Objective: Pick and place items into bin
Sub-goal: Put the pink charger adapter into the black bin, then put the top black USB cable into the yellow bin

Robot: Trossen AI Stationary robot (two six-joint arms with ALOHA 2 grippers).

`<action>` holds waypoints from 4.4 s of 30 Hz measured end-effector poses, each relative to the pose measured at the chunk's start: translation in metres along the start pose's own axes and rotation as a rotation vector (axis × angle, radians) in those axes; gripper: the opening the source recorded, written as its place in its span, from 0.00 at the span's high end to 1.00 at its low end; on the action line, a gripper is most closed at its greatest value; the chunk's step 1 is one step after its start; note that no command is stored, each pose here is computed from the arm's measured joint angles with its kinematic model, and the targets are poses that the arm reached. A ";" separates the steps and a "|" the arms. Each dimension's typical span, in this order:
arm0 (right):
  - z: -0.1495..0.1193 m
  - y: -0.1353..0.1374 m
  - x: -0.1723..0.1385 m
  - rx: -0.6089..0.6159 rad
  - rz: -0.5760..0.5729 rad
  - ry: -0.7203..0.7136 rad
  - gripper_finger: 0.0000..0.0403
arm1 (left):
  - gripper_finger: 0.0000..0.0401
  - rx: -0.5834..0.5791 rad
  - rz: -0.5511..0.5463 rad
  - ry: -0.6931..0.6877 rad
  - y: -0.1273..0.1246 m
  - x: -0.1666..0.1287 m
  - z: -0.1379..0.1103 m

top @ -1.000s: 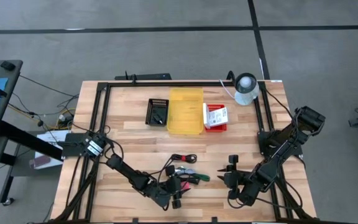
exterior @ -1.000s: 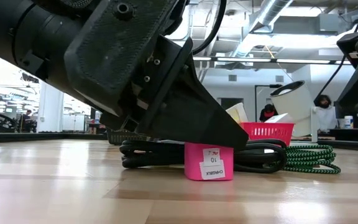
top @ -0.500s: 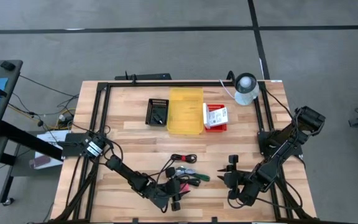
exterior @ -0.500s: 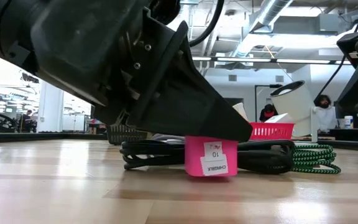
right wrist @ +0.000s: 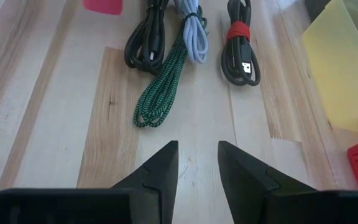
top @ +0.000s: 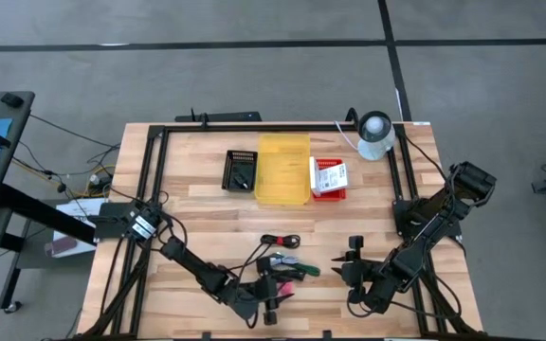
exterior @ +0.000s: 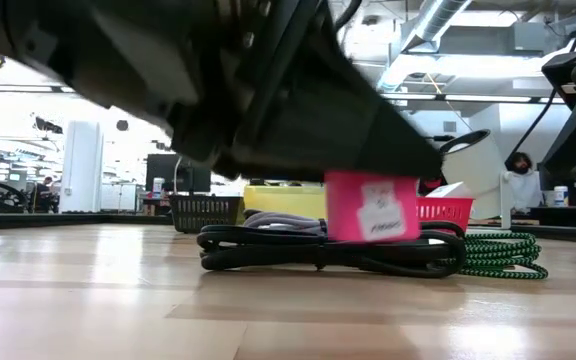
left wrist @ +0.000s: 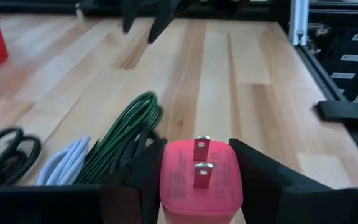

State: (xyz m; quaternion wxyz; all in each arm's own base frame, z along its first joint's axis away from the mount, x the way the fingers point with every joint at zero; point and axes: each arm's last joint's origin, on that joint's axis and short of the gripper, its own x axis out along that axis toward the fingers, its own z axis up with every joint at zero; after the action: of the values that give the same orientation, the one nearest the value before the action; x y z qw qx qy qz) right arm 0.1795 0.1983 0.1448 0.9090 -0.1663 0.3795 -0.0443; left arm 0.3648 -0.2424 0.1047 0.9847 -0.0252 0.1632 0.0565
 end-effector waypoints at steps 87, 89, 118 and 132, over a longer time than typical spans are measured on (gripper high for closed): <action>0.001 -0.009 0.007 0.002 -0.044 0.028 0.73 | 0.63 0.153 0.728 0.696 0.295 -0.048 0.148; 0.002 -0.011 0.009 0.010 -0.052 0.032 0.73 | 0.63 0.155 0.726 0.699 0.298 -0.047 0.145; 0.007 -0.021 0.018 0.038 -0.082 0.050 0.73 | 0.57 0.093 0.680 0.691 0.329 -0.041 0.119; 0.008 -0.020 0.018 0.060 -0.074 0.039 0.73 | 0.57 0.085 0.604 0.672 0.317 -0.038 0.120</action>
State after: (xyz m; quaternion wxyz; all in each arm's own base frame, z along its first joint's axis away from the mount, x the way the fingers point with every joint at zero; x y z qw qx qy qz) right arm 0.1994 0.1777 0.1446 0.9039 -0.1520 0.3891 -0.0924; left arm 0.3297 0.0762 0.2204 0.8167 0.0471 0.4759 0.3231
